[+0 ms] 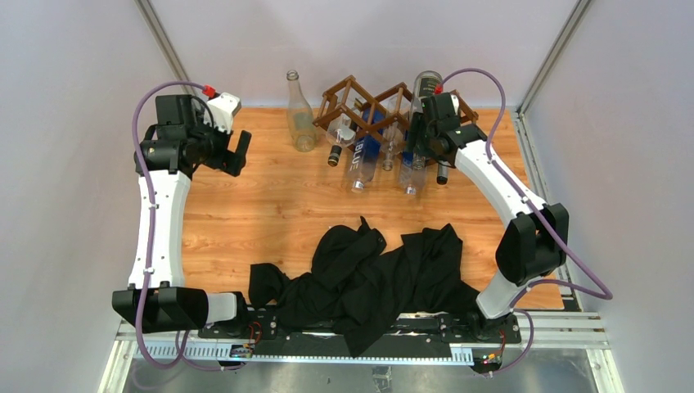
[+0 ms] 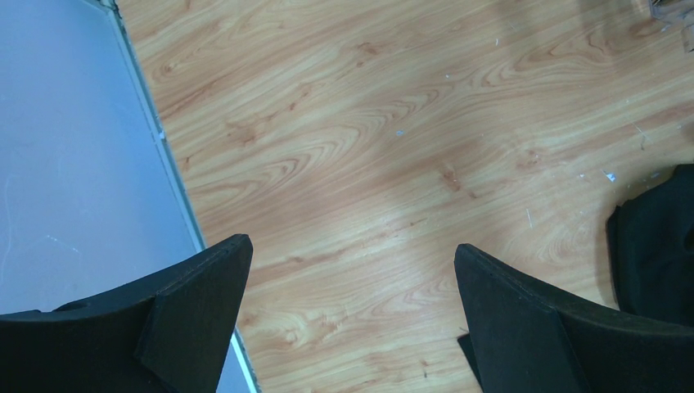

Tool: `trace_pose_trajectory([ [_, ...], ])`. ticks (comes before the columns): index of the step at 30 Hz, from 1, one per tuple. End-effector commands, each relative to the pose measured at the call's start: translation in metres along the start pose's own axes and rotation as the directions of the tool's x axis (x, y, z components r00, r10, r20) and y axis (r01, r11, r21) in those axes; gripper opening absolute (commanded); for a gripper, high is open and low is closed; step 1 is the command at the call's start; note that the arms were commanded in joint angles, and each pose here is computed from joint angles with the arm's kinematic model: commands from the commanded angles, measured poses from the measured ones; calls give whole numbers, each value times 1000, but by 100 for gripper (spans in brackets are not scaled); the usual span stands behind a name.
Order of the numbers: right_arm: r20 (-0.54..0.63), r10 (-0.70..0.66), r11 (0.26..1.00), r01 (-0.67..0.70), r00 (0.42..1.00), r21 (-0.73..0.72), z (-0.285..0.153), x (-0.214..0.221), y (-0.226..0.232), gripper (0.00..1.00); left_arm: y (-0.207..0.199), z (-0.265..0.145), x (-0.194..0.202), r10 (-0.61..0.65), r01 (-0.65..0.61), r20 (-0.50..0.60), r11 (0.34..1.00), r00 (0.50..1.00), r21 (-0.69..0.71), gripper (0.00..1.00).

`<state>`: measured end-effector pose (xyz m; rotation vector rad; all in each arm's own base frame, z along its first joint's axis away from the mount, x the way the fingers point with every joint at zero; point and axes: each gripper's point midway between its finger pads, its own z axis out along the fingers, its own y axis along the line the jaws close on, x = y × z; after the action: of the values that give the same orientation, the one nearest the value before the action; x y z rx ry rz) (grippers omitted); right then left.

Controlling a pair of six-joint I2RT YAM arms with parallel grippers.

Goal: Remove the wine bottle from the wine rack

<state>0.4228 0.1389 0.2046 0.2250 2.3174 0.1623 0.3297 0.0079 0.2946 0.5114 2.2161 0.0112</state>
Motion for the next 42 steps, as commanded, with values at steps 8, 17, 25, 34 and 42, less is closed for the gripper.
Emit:
trace_pose_trajectory([
  [8, 92, 84, 993, -76, 992, -95, -21, -21, 10, 37, -6, -1, 8, -5, 5, -5, 1000, 1000, 23, 100],
  [17, 149, 105, 979, -75, 983, -192, -50, -42, 25, 0, -6, 5, 18, 3, -2, -37, 1000, 999, 26, 100],
  [25, 251, 148, 948, -65, 956, -312, -102, -71, 37, 0, -14, 2, 14, 41, -40, -2, 997, 999, 65, 100],
  [34, 257, 194, 886, -57, 947, -460, -146, -76, 56, 0, -30, -14, -1, 159, -174, 114, 975, 981, 136, 100],
  [42, 193, 237, 816, -87, 952, -571, -170, -67, 71, 0, -41, -31, -4, 324, -355, 209, 925, 923, 133, 100],
])
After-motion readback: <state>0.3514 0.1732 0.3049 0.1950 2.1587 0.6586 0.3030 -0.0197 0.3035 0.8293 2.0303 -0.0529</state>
